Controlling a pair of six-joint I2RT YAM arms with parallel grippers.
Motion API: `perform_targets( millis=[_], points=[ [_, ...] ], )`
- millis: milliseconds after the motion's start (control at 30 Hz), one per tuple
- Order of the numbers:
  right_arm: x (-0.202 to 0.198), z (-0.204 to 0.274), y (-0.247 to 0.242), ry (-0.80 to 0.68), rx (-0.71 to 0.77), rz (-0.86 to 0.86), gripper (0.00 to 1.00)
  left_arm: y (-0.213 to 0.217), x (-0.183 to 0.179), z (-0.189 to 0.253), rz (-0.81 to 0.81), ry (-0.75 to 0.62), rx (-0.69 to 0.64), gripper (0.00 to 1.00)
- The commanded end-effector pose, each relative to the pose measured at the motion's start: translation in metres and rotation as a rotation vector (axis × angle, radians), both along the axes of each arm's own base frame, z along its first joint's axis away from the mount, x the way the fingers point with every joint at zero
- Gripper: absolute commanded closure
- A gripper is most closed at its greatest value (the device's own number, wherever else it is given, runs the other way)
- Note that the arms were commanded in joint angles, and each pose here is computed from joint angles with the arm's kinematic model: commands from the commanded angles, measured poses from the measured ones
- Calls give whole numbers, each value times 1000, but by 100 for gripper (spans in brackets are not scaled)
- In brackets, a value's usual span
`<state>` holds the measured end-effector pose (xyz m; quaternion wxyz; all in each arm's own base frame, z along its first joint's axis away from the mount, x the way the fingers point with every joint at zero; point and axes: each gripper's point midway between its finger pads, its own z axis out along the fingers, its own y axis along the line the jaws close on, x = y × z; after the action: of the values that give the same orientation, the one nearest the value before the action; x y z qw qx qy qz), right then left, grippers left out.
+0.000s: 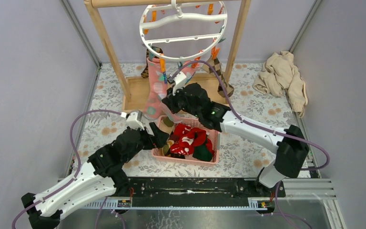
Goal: Remove the socks clipped to the hanger
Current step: Adjust the hanger on the clothesline.
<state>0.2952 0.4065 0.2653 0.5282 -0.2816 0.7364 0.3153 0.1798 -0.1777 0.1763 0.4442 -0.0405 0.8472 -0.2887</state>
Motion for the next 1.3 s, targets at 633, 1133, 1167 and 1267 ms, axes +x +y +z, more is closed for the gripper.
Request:
perform_targets(
  millis=[633,1133,1167,1267],
  points=[
    [38,25,110,-67,-8,85,98,22,3,21,100,-43,-26,2],
    [9,5,80,-23,-17,122,61,27,2,20,121,-37,-28,1],
    [6,5,76,-23,-15,122,57,26,2,20,121,-37,-27,1],
    [-1,6,64,-22,-6,117,52,26,3,21,121,-37,-30,1]
  ],
)
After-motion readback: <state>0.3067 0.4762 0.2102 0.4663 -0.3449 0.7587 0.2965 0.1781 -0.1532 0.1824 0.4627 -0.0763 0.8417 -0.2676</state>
